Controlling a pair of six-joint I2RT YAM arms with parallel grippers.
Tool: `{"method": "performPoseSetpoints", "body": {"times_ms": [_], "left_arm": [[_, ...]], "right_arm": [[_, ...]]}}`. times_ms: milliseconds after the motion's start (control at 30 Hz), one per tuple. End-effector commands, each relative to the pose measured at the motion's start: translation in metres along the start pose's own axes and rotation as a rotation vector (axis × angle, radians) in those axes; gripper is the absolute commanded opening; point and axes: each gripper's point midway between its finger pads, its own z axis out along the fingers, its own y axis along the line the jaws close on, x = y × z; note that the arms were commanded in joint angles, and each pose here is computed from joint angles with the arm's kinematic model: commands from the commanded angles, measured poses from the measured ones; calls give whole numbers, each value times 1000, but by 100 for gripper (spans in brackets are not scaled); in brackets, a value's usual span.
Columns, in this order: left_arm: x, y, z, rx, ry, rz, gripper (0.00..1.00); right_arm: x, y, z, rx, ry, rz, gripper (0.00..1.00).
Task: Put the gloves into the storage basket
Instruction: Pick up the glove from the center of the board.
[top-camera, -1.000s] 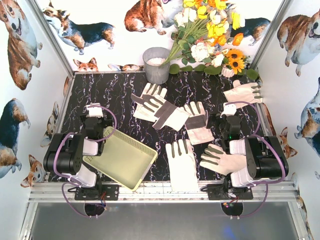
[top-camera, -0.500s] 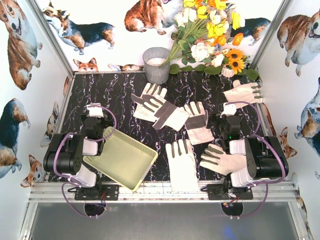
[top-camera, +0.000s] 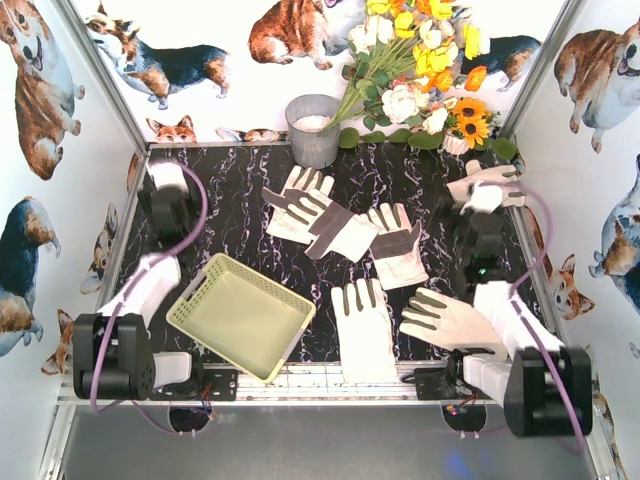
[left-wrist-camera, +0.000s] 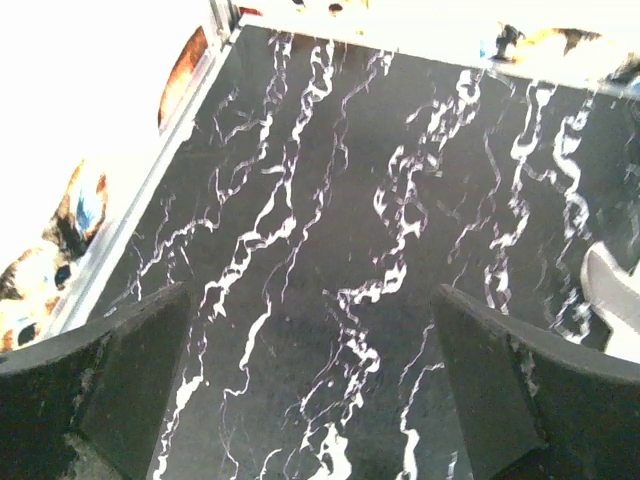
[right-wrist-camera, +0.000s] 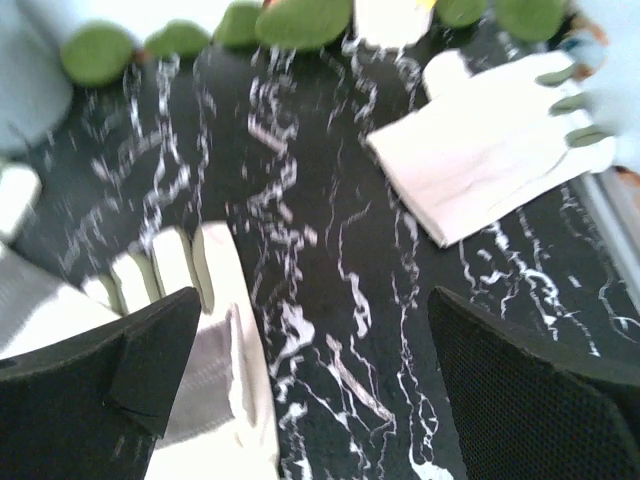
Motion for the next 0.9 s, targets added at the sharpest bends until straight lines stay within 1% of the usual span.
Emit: {"method": "performPoseSetpoints", "body": {"times_ms": [0,67,133,200,233,267,333,433,500,600,667,800,867], "left_arm": [[-11,12,-14,-112,286,-60,100],[-13,0,-14,-92,403,-90,100],[-9,-31,-14,47,491,-132,100],[-9,-67,-19,189,517,-161,100],[-9,-90,-25,250,520,-144,100],[-7,-107,-30,293,531,-127,100],[-1,-137,-41,362,576,-119,100],[8,-178,-56,479,629,-152,100],[16,-200,-67,543,655,-164,100],[28,-222,-81,597,714,-182,100],[34,-232,-88,631,732,-190,100],[48,-247,-99,671,771,-204,98],[52,-254,-104,681,780,-219,98]], "right_arm": [[-52,-27,-29,226,58,187,100],[-64,-33,-42,283,99,235,100],[-74,-27,-49,256,151,278,100],[-81,-18,-53,224,219,298,100],[-82,-13,-55,205,257,298,100],[-82,-4,-55,163,290,299,100],[-86,13,-58,63,319,294,99],[-90,37,-65,-63,357,327,92],[-86,54,-72,-131,412,348,88],[-79,80,-81,-199,476,354,86],[-75,100,-86,-237,501,348,86],[-55,138,-81,-300,599,396,84],[-48,155,-76,-345,635,373,83]]}}
